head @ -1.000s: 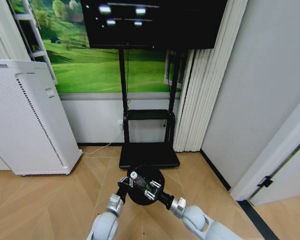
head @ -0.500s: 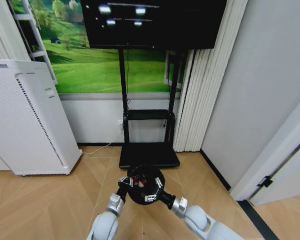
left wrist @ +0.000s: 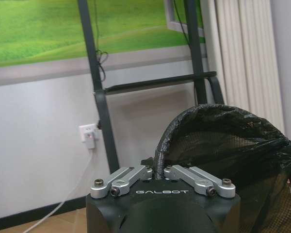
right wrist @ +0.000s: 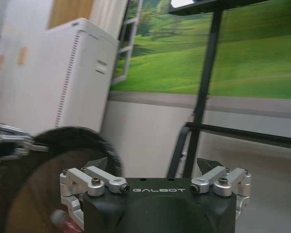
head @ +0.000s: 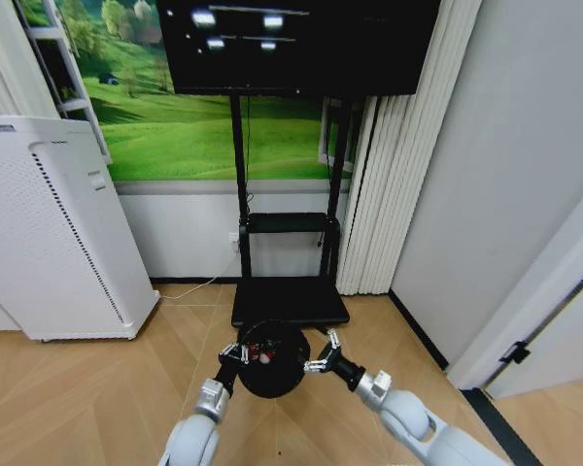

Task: Pick up the trash bin and place the garbage on the floor into it.

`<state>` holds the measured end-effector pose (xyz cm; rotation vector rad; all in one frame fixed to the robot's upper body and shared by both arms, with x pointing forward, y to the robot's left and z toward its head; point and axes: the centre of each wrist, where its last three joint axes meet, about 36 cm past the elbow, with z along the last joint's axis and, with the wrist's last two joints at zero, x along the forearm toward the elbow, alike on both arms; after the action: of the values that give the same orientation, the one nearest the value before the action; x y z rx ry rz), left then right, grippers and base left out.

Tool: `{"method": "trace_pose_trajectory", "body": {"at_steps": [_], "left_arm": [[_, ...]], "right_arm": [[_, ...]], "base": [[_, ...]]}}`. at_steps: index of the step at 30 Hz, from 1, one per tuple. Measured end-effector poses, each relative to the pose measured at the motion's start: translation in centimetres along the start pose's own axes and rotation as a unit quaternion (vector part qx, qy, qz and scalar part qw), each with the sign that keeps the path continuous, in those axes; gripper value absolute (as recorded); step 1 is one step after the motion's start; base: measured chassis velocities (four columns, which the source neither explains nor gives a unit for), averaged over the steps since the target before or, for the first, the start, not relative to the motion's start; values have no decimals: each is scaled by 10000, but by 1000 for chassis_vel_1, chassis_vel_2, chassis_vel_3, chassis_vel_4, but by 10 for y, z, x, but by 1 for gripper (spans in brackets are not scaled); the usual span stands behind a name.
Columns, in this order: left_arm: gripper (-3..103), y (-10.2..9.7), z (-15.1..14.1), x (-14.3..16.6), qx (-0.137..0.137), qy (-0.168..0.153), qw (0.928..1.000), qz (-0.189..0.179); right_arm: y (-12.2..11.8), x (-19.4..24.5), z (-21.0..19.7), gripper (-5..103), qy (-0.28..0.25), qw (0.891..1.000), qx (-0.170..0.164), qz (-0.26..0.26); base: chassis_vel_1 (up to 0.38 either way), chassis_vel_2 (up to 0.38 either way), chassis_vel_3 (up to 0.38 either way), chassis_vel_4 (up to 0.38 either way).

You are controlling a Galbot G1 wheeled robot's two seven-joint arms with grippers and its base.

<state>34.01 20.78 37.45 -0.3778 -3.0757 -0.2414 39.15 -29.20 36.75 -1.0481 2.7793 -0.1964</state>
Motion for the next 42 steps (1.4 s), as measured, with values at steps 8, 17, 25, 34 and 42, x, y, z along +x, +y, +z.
{"method": "trace_pose_trajectory", "body": {"at_steps": [8, 17, 25, 34, 42], "left_arm": [[5, 21, -11, 10, -76, -104, 9994, -325], [5, 30, -25, 25, -112, -217, 9981, -558], [5, 42, -39, 40, -142, -316, 9962, -794], [5, 46, -49, 53, -133, -399, 9945, -961], [5, 44, -54, 61, -115, -454, 9937, -1017]], "right_arm": [[-34, 13, 0, 100, 605, 9778, 30, 2008], [-58, 48, 9, 100, 1189, 9352, -72, 3336], [-70, 101, -6, 100, 1381, 9130, -63, 3839], [-58, 141, -39, 100, 1383, 9269, -266, 3478], [-49, 143, -38, 100, 1305, 9313, -236, 3394]], "base": [[0, 0, 0, 0], [0, 0, 0, 0], [0, 0, 0, 0], [0, 0, 0, 0], [0, 0, 0, 0]]}}
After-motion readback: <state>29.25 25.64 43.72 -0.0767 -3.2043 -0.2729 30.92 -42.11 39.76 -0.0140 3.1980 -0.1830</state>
